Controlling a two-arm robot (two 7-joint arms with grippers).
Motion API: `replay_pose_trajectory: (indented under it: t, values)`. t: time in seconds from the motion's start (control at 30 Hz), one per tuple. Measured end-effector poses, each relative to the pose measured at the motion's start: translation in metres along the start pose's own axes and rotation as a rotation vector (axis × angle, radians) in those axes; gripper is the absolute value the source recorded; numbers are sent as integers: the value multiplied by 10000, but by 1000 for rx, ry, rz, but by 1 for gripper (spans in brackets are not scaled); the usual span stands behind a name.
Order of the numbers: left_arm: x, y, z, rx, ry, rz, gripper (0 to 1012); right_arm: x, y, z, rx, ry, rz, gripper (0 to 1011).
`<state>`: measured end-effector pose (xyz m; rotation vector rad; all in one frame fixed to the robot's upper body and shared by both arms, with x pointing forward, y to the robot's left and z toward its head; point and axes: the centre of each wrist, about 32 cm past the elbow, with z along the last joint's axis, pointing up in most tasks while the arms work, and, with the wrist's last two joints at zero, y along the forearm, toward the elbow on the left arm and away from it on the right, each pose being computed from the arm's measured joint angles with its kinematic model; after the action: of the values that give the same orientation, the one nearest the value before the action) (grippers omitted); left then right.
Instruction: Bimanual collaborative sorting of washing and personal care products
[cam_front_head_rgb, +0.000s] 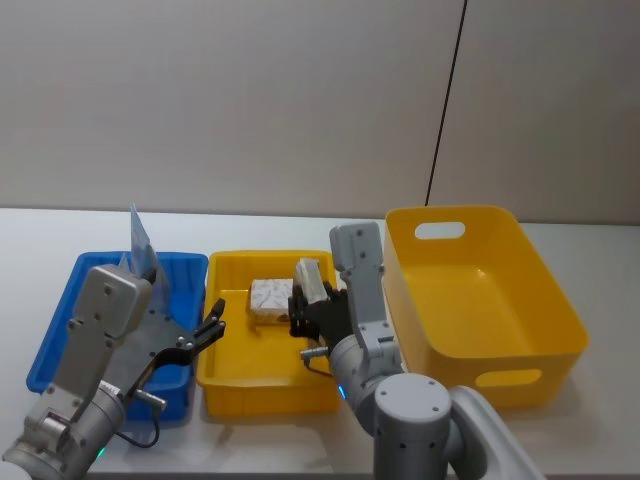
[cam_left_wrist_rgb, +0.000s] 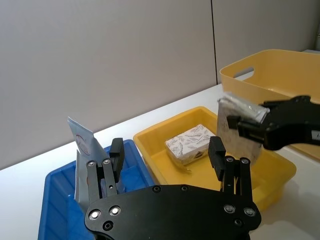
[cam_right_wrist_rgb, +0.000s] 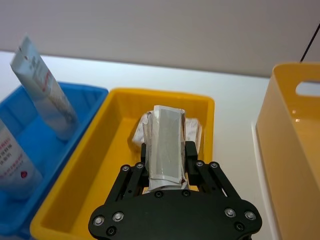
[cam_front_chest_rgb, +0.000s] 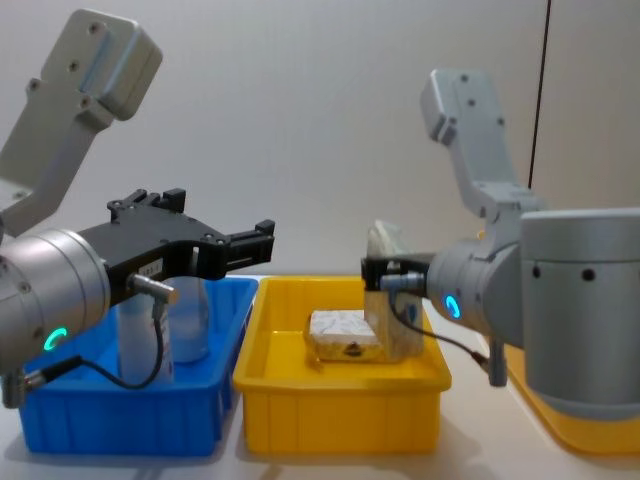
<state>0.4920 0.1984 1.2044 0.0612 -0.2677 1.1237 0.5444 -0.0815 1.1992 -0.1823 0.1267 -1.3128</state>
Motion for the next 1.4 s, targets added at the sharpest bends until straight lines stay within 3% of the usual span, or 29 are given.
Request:
replay_pose_trajectory:
  t: [0.33, 0.63, 0.93, 1.4]
  values:
    - [0, 0, 0, 0, 0, 0, 1001, 157, -106, 119, 130, -8, -26, 359]
    - [0, 0, 0, 0, 0, 0, 1001, 399, -217, 256, 178, -28, -110, 359]
    - [0, 0, 0, 0, 0, 0, 1001, 641, -297, 355, 148, -48, -188, 359]
    - [0, 0, 0, 0, 0, 0, 1002, 934, -293, 344, 53, -51, -252, 359]
